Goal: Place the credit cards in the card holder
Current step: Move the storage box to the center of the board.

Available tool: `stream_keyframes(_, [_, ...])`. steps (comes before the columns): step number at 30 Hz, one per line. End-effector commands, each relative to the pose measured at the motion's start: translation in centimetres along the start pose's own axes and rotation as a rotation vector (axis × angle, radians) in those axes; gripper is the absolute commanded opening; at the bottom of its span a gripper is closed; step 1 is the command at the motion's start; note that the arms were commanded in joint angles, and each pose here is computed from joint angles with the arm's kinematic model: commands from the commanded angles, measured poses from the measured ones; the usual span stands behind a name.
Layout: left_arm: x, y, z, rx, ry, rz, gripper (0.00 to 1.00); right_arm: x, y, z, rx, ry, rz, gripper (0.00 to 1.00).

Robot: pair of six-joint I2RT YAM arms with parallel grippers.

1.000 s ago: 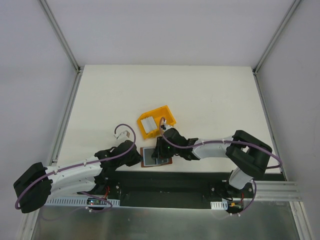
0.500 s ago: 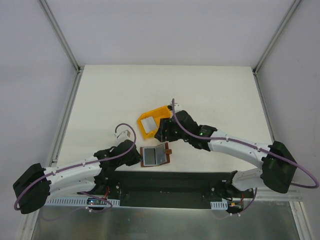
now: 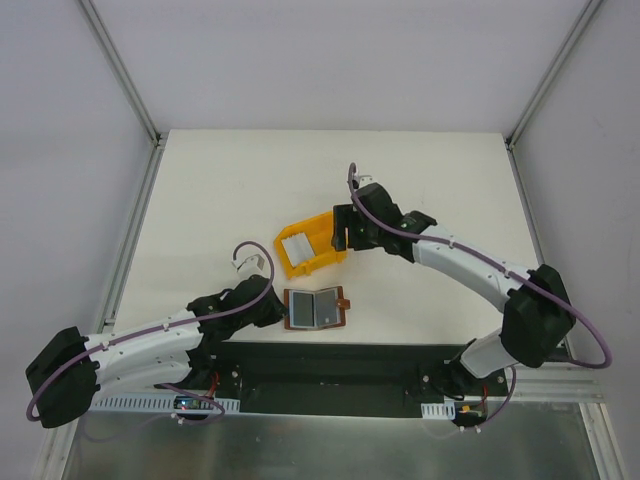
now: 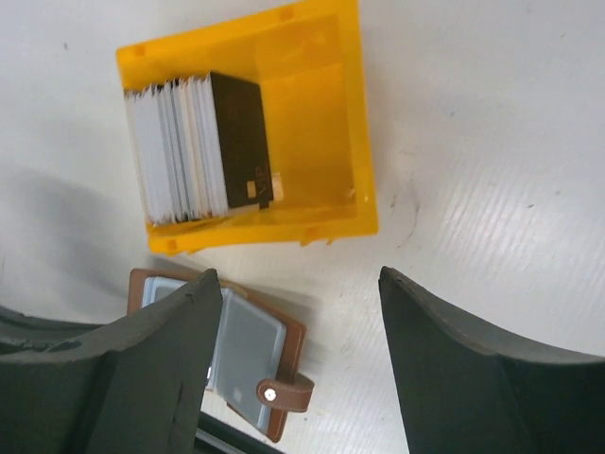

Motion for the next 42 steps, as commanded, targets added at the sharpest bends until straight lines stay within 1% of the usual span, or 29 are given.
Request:
stream_keyframes(1, [0.3, -0.4, -0.6, -0.003, 0.031, -0.001, 0.00, 2.4, 1.0, -1.1, -0.052, -0.056, 0.015, 0.70])
stream_keyframes(7, [0.3, -0.4, -0.7, -0.008, 0.028, 0.004, 0.00, 3.9, 4.5, -1.5, -0.059, -0.074, 0.070, 0.65])
stream_keyframes(11, [0.2, -0.4, -0.7, -0.010, 0.027, 0.008, 0.00, 4.6, 6.2, -1.9, -0.083, -0.085, 0.091, 0.60])
stream_keyframes(15, [0.2, -0.4, -0.7, -0.011, 0.027, 0.009, 0.00, 4.5, 8.0, -2.6, -0.093, -0.097, 0.122, 0.49])
stream_keyframes(18, [0.1, -0.4, -0.6, -0.010, 0.023, 0.010, 0.00, 4.4, 8.6, -3.0, -0.101, -0.112, 0.131, 0.44])
stream_keyframes(20, [0.1, -0.4, -0.6, -0.007, 0.020, 0.009, 0.00, 4.5, 8.7, -3.4, -0.111, -0.115, 0.131, 0.36])
stream_keyframes(22, [0.1, -0.4, -0.6, -0.007, 0.022, 0.008, 0.00, 4.6, 8.6, -3.8, -0.120, -0.124, 0.127, 0.31])
stream_keyframes(28, [0.1, -0.3, -0.5, 0.001, 0.026, 0.015, 0.00, 5.1, 8.1, -5.6, -0.157, -0.160, 0.115, 0.24])
stream_keyframes(33, [-0.1, -0.3, -0.5, 0.000, 0.027, 0.022, 0.00, 5.3, 7.4, -7.2, -0.181, -0.155, 0.113, 0.21])
stream_keyframes(39, [0.0, -0.4, -0.6, -0.005, 0.026, 0.019, 0.00, 5.6, 6.8, -8.3, -0.188, -0.138, 0.107, 0.22])
stream_keyframes(42, [0.1, -0.5, -0.7, -0.010, 0.025, 0.016, 0.00, 5.9, 6.1, -8.2, -0.176, -0.131, 0.099, 0.35])
Point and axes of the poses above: each gripper's point midway between its finger pads, its own y axis out along the fingers, its own z axis along the line the jaws close on, x = y × z, the point moved 2 cm from there along -y, back along the fingers, and after that the axes turned 7 degrees about y, right-handed, at the moved point
